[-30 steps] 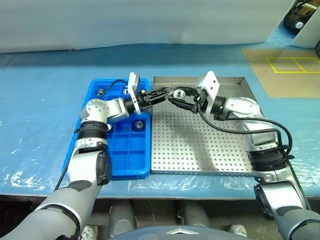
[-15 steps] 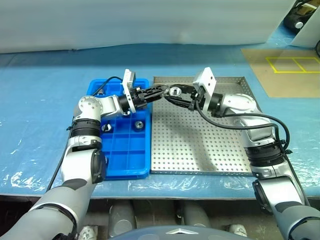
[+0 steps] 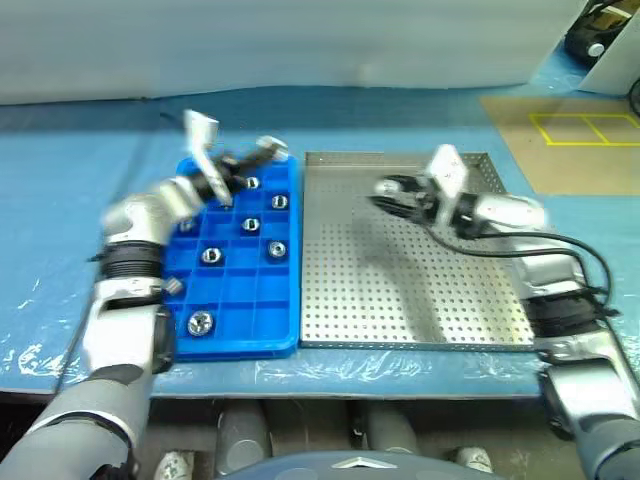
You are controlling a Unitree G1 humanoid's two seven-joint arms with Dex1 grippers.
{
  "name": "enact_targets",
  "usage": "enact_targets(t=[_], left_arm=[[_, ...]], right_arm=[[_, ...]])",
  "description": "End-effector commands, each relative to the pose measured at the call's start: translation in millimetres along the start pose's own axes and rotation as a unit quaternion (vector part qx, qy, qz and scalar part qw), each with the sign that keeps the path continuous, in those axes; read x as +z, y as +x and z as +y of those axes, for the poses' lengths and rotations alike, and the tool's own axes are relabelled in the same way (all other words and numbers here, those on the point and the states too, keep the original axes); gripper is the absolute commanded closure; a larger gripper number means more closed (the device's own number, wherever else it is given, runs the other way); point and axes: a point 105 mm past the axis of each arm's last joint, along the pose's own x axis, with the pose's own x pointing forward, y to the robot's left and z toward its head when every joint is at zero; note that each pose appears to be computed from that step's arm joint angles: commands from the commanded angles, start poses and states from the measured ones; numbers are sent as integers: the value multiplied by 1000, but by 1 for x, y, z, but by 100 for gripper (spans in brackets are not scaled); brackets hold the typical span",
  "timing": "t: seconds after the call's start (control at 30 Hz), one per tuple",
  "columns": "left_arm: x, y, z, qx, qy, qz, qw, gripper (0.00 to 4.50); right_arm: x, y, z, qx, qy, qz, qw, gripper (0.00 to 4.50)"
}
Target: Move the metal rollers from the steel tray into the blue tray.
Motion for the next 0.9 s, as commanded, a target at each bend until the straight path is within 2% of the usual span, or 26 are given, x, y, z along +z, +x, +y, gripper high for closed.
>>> enact_targets(t=[0.03,0.13,0.3,0.4,0.47,0.53,0.67,0.73,0.8,0.9], left_arm=[[13,26,-28,-66,77,-33,994,321],[18,35,-37,-87,87,-41,992,321],[33,34,-28,-64,95,-64,991,321],[56,35,-18,-5,195,-101,975,321],[67,45,-21,12,265,-118,957,321],[71,57,-29,8,297,-126,947,321],[54,91,-55,-50,326,-99,939,321],[42,102,-70,-101,300,-75,946,321],[20,104,-87,-188,251,-8,949,321],[-21,92,-100,-282,179,117,935,321]], right_arm=[[37,10,11,22,-23,-66,997,280],[41,15,15,27,-23,-72,997,280],[41,15,18,30,-24,-72,997,280],[39,12,3,-10,-40,-70,997,280],[34,13,1,-12,-43,-63,997,280],[32,16,4,-5,-42,-63,997,280],[22,21,11,12,-66,-42,997,280],[24,18,12,20,-54,-48,997,280],[23,12,10,19,-48,-44,998,280],[6,-3,1,4,-40,-13,999,280]])
